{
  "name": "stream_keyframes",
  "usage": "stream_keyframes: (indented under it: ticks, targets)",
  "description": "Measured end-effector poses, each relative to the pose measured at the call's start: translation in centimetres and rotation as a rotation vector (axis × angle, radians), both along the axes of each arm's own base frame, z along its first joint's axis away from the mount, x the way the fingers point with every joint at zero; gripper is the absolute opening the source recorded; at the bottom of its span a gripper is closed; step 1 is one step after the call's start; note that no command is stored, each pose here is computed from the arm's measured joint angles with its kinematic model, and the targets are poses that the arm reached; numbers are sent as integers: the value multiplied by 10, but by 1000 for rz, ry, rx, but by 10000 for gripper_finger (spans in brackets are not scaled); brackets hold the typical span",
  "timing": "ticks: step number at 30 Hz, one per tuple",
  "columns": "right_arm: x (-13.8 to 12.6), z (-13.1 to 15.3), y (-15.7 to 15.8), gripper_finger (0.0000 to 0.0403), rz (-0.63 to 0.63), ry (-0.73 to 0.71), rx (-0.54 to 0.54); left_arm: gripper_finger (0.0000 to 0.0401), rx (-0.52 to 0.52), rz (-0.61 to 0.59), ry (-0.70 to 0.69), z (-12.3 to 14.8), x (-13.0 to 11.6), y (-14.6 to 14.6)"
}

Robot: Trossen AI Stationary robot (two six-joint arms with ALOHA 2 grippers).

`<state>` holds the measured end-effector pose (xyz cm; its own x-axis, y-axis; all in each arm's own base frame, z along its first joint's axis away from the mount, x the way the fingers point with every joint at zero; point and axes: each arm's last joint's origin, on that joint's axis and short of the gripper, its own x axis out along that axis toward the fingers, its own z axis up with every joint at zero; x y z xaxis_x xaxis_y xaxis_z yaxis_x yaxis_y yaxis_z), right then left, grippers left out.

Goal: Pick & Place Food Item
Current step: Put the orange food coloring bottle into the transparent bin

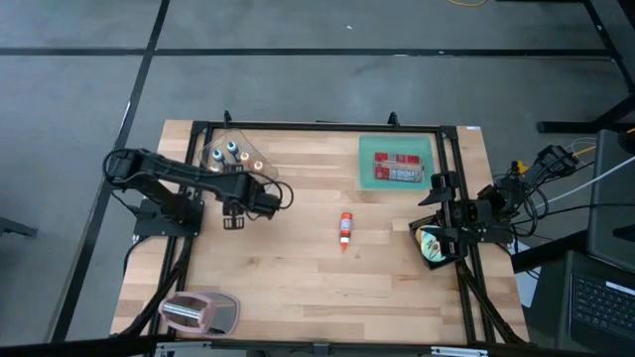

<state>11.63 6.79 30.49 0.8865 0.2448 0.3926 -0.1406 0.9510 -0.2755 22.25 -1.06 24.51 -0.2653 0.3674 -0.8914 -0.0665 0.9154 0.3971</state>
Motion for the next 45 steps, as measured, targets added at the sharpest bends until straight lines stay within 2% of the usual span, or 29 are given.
stream_keyframes:
  ticks: [2,5,8,12,14,16,18,19,21,25,30,34,39,45]
  targets:
    - [0,0,0,242,-1,0,0,175,-6,14,-48,-2,4,4]
    - [0,0,0,242,-4,0,-9,175,-23,14,-222,-3,21,5]
    - [0,0,0,242,-7,0,-16,175,-65,3,-499,4,47,1]
    - [0,0,0,242,-7,-1,-16,175,-198,53,-874,14,81,-8]
    - [0,0,0,242,-10,0,-15,175,-281,61,-1012,16,97,-15]
    - [0,0,0,242,-10,0,-14,175,-358,25,-1102,14,112,-24]
    - [0,0,0,242,-8,1,-10,175,-416,-103,-1139,8,125,-36]
    - [0,0,0,242,-7,2,-7,175,-413,-184,-1135,2,130,-42]
    - [0,-1,0,242,-5,6,-4,175,-343,-328,-1064,-15,137,-53]
    - [0,-1,0,242,-5,6,-5,175,-140,-463,-843,-46,153,-67]
    - [0,-1,0,242,-13,3,-20,175,67,-713,-629,-58,186,-90]
    - [1,-1,-1,242,-33,11,-12,175,186,-979,-423,-68,210,-108]
    - [1,-2,-1,242,-28,30,10,175,248,-1231,-132,-90,230,-114]
    - [2,-4,0,242,-15,53,29,175,251,-1334,-4,-95,246,-105]
